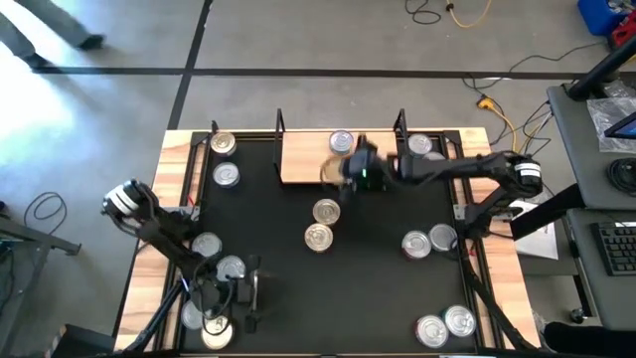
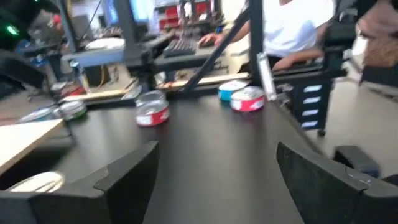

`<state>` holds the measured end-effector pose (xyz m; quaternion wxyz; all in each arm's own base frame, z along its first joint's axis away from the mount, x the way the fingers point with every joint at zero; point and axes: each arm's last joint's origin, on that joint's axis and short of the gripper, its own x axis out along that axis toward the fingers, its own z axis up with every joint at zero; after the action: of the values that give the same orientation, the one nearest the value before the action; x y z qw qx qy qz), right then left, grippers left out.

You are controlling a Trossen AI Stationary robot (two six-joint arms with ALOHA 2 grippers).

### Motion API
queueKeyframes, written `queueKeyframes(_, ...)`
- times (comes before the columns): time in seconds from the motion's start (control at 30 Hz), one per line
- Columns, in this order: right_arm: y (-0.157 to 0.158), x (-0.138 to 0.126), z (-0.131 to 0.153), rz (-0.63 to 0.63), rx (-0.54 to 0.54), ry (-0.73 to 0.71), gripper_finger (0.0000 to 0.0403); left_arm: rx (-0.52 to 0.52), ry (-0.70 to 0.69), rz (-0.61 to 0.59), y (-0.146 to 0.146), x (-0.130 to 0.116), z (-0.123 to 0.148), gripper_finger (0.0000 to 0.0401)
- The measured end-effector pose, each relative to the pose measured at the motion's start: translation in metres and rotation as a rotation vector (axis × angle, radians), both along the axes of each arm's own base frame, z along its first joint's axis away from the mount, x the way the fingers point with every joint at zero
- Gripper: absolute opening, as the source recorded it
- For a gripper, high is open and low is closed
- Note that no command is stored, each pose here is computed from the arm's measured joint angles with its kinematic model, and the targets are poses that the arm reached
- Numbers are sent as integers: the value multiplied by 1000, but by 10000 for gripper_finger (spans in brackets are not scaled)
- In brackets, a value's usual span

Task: Stack canned seafood by type on shelf
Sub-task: Stack the green tuna can on top of the other green tuna can on the shelf

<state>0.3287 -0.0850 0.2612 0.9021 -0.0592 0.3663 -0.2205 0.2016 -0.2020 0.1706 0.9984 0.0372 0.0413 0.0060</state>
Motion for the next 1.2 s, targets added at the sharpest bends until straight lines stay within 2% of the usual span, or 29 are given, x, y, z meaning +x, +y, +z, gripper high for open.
queueKeyframes(0.13, -50, -2, 12, 32, 44, -38, 369, 10, 39, 37, 13, -1, 14, 309)
queueKeyframes(0.23, -85, -6, 8, 2, 64, -10, 369, 47, 51, 93, 23, -1, 19, 309)
queueKeyframes(0.37, -123, -8, -10, -46, 93, 54, 369, 92, 48, 196, 31, 0, 23, 309)
queueKeyframes(0.5, -148, -2, -31, -21, 152, 76, 369, 84, 38, 217, 35, 2, 27, 309)
queueKeyframes(0.63, -162, 1, -44, -12, 175, 142, 369, 76, 35, 236, 40, 4, 30, 309)
queueKeyframes(0.77, -169, -1, -43, -13, 173, 161, 369, 90, 48, 251, 45, 3, 32, 309)
queueKeyframes(0.9, -173, -4, -43, -11, 171, 155, 369, 101, 54, 278, 52, 5, 35, 309)
queueKeyframes(1.07, -175, -6, -42, 59, 246, 93, 373, 110, 60, 297, 57, 8, 35, 309)
queueKeyframes(1.2, -175, -6, -42, 72, 247, 91, 387, 139, 52, 374, 59, 7, 36, 309)
